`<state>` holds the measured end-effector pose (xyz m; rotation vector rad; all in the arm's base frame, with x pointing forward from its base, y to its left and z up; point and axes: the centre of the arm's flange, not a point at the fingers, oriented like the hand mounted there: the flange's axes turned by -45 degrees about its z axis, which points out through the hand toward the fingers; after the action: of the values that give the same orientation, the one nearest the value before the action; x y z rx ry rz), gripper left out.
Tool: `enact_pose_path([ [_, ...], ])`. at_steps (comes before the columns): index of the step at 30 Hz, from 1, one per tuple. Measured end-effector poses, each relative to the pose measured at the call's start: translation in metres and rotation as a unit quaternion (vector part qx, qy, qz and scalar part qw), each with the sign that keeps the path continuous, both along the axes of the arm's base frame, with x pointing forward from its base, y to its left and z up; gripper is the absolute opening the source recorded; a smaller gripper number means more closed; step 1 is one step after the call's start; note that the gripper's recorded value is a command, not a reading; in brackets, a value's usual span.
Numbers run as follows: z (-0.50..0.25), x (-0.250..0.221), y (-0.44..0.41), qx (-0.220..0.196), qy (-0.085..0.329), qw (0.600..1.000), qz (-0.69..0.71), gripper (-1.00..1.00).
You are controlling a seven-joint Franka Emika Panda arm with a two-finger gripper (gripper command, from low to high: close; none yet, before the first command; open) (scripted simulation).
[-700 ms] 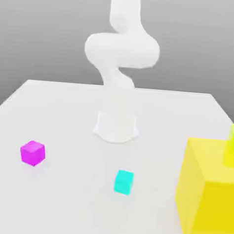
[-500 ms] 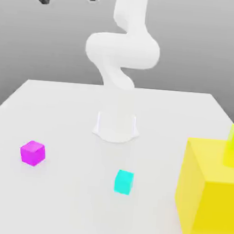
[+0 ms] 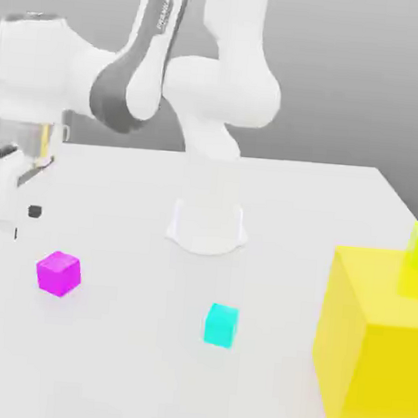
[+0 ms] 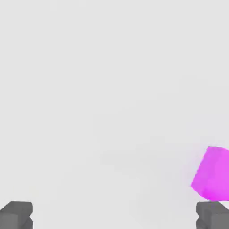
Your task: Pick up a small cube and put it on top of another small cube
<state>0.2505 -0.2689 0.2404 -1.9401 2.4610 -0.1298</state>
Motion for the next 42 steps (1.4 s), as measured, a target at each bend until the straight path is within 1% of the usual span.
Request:
enact_pose_path([
  [3,-0.041,-0.039,-0.001,0.029,0.020,0.995,-0.091,0.00],
  [10,-0.101,-0.045,0.001,0.033,0.025,0.994,-0.104,0.00],
  [11,-0.106,-0.045,0.001,0.033,0.025,0.994,-0.104,-1.00],
  [18,-0.105,-0.045,0.001,0.033,0.024,0.994,-0.104,-1.00],
  [26,-0.045,-0.040,0.002,0.033,0.023,0.994,-0.099,-1.00],
  [31,0.009,0.066,0.053,0.027,0.018,0.999,0.025,-1.00],
  [35,0.059,0.144,0.139,0.024,0.014,0.990,0.139,-1.00],
  [38,0.092,0.175,0.212,0.024,0.014,0.977,0.213,-1.00],
  [42,0.131,0.187,0.311,0.023,0.016,0.953,0.303,-1.00],
])
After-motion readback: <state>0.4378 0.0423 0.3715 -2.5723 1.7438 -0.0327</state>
